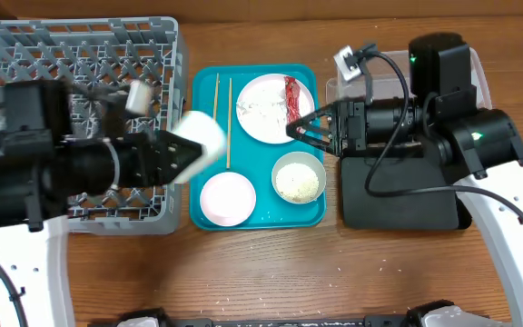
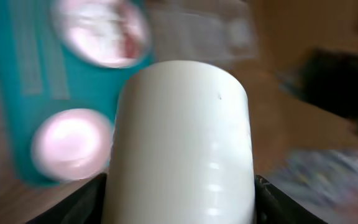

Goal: Sort waste into correct bins and load items into the dishwasher
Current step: 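Place the white cup into the dish rack with the left gripper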

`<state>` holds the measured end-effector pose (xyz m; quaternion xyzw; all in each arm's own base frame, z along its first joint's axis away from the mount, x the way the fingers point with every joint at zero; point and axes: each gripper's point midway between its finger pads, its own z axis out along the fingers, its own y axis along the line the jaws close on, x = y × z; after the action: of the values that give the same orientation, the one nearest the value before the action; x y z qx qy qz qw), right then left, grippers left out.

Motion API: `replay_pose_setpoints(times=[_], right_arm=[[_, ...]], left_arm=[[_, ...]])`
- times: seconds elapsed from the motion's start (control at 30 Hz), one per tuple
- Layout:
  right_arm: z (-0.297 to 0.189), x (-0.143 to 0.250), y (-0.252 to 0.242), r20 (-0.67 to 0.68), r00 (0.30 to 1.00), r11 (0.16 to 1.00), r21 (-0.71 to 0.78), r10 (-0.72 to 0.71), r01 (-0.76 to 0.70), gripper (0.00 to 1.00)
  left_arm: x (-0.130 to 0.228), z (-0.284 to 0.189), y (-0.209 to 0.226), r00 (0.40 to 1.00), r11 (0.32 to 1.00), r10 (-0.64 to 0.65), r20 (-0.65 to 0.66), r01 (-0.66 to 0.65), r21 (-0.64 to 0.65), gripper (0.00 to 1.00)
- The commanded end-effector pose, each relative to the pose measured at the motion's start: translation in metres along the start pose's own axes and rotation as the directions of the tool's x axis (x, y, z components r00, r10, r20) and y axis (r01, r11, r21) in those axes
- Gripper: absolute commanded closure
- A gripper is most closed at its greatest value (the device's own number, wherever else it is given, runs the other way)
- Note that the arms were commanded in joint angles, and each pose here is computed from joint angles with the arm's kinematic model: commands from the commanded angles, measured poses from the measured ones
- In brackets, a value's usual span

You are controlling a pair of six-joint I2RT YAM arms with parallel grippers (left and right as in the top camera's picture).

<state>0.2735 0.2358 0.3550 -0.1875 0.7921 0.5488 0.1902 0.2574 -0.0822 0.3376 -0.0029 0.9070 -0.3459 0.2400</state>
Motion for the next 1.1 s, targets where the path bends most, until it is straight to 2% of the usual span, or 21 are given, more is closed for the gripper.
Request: replay_pose_setpoints(times=[0.0,0.07,0.17,0.27,0.37,0.57,0.8,1.03,1.07], right_arm=[[-0.008,0.007,-0.025,0.015,1.0,0.98,0.197,0.012,-0.015,0.12],[-0.009,0.023,-0.041,-0.018,0.997,0.952,0.3,0.075,-0.066,0.12],[-0.01,0.048,-0.058,-0.071,0.987,0.896,0.432,0.144,-0.1,0.1],[-0.007,0.064,-0.059,-0.117,0.978,0.88,0.464,0.17,-0.097,0.09],[-0.002,0.072,-0.054,-0.151,0.973,0.883,0.461,0.174,-0.087,0.09],[0.002,0.078,-0.05,-0.175,0.968,0.886,0.457,0.178,-0.08,0.08],[0.001,0.08,-0.05,-0.178,0.967,0.885,0.459,0.182,-0.082,0.08],[0.001,0.08,-0.05,-0.178,0.967,0.884,0.459,0.183,-0.083,0.08],[0.001,0.08,-0.051,-0.179,0.967,0.884,0.46,0.184,-0.083,0.08]], left_arm=[[-0.006,-0.036,0.1,0.982,0.836,-0.139,0.128,0.186,-0.516,0.35],[-0.005,-0.052,0.124,0.971,0.736,-0.164,0.175,0.239,-0.633,0.36],[0.002,-0.063,0.152,0.95,0.604,-0.216,0.225,0.311,-0.734,0.35],[0.013,-0.057,0.175,0.934,0.524,-0.274,0.229,0.345,-0.778,0.32],[0.024,-0.031,0.198,0.925,0.513,-0.332,0.186,0.343,-0.787,0.32],[0.04,-0.011,0.241,0.875,0.434,-0.458,0.157,0.374,-0.819,0.34],[0.033,0.02,0.262,0.817,0.506,-0.561,0.135,0.467,-0.725,0.34],[0.055,0.047,0.27,0.749,0.503,-0.662,0.033,0.476,-0.721,0.32],[0.057,0.048,0.272,0.742,0.499,-0.67,0.025,0.475,-0.724,0.28]])
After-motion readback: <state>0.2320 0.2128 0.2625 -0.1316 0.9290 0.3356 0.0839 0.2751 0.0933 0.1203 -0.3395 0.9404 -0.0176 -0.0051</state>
